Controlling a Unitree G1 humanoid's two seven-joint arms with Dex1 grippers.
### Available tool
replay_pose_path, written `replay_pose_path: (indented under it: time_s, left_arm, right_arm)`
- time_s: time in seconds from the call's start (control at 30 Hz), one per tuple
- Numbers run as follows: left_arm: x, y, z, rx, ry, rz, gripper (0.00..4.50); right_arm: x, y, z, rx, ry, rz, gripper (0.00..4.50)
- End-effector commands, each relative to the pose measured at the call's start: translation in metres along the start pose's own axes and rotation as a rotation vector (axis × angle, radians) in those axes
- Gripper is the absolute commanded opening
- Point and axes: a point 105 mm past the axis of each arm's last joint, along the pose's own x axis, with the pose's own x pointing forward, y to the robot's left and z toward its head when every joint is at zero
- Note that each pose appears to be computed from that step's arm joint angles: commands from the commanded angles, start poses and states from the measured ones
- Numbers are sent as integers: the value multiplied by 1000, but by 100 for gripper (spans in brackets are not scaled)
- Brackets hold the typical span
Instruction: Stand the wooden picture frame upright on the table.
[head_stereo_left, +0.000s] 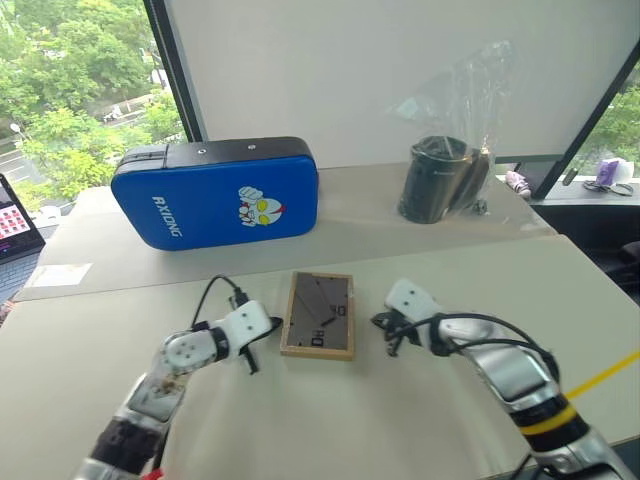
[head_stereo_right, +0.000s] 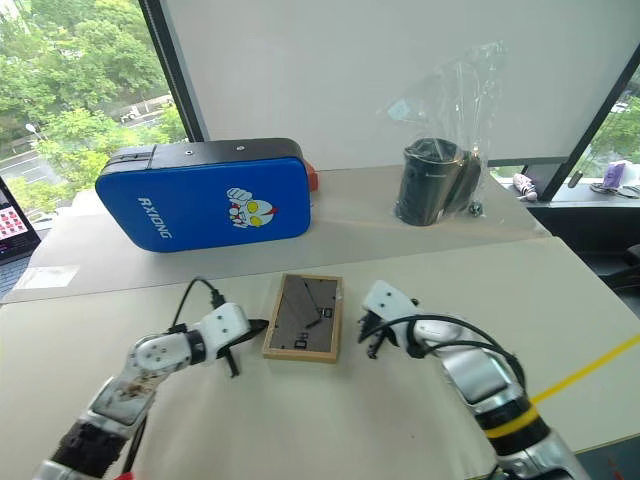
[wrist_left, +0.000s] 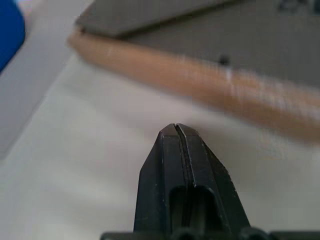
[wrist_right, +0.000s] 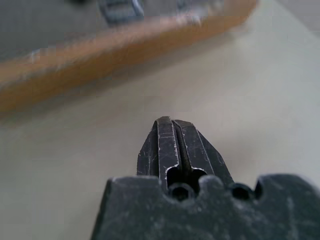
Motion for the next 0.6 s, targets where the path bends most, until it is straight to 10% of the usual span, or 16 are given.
replay_pose_path:
  time_s: [0.03,0.6]
  left_arm:
    - [5,-4,0,65,20,-20,0]
    - [-92,-65,-31,-100,224,-110,0]
  right_arm:
    - [11,2,15,-67,6,-28,6]
    - [6,69,42,-159,-58,214,6]
